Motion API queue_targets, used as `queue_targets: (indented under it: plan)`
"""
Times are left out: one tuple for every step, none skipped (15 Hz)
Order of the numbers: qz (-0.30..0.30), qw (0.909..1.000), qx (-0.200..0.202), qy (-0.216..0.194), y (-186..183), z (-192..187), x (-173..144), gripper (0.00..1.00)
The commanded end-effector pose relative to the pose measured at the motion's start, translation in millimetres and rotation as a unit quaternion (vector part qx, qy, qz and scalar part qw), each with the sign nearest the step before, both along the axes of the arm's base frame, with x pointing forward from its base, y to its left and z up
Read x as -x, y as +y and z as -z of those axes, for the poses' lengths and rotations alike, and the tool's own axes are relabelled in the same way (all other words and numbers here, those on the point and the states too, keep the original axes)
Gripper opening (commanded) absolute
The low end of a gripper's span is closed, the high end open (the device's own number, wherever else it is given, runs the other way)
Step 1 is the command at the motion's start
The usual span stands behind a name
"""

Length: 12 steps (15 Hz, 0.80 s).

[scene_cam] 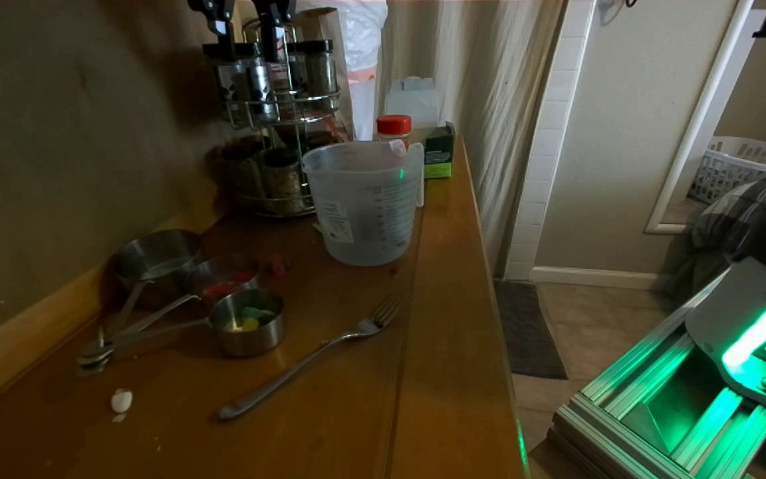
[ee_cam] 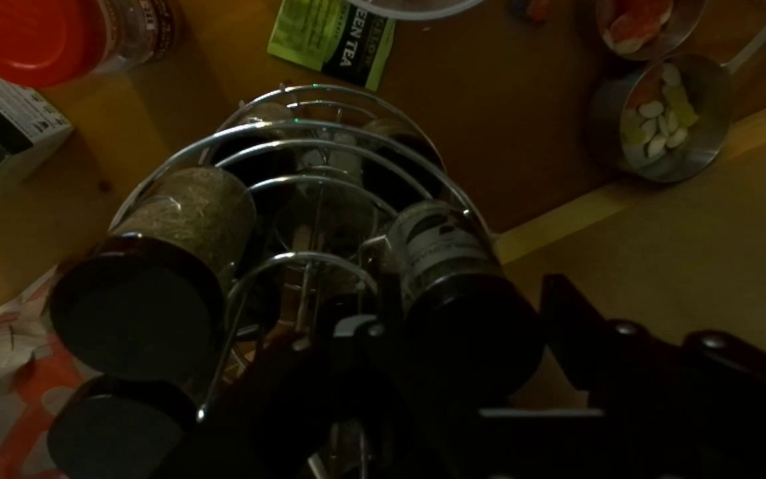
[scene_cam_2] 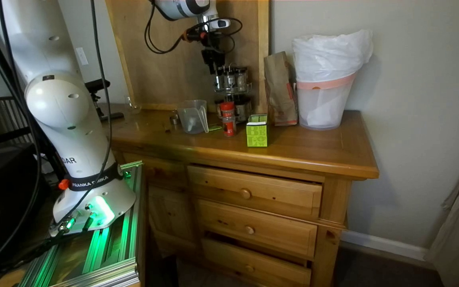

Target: Take s bottle off of the spice rack

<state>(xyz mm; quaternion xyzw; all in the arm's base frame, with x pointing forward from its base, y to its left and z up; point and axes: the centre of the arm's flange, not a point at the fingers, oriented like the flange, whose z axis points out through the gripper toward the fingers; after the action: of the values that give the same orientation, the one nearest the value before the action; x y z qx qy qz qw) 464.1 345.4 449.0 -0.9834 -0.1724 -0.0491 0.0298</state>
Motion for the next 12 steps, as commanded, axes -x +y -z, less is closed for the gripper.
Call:
queue_targets:
  plan:
    - [-0.009,0.9998,0.005,-0.014,-4,-3,2,0.26]
    - [-0.008,0.9999,0.004,-0.014,-4,-3,1,0.25]
    - [-0.007,0.9999,0.006,-0.013,-5,-3,2,0.25]
    - [-0.003,0.9999,0.009,-0.011,-5,-6,4,0.25]
    - [-0.002,0.9998,0.013,-0.011,-5,-9,7,0.25]
    - [0.004,0.9998,0.014,-0.013,-6,-14,10,0.25]
    - [0.006,0.9997,0.013,-0.018,-8,-22,15,0.25]
    - [0.008,0.9996,0.012,-0.023,-10,-32,21,0.25]
    - [0.01,0.9994,0.013,-0.029,-12,-42,26,0.25]
    - [0.013,0.9992,0.016,-0.035,-15,-52,31,0.25]
    - [0.015,0.9991,0.017,-0.035,-17,-60,36,0.25]
    - [0.009,0.9995,0.016,-0.028,-20,-67,44,0.25]
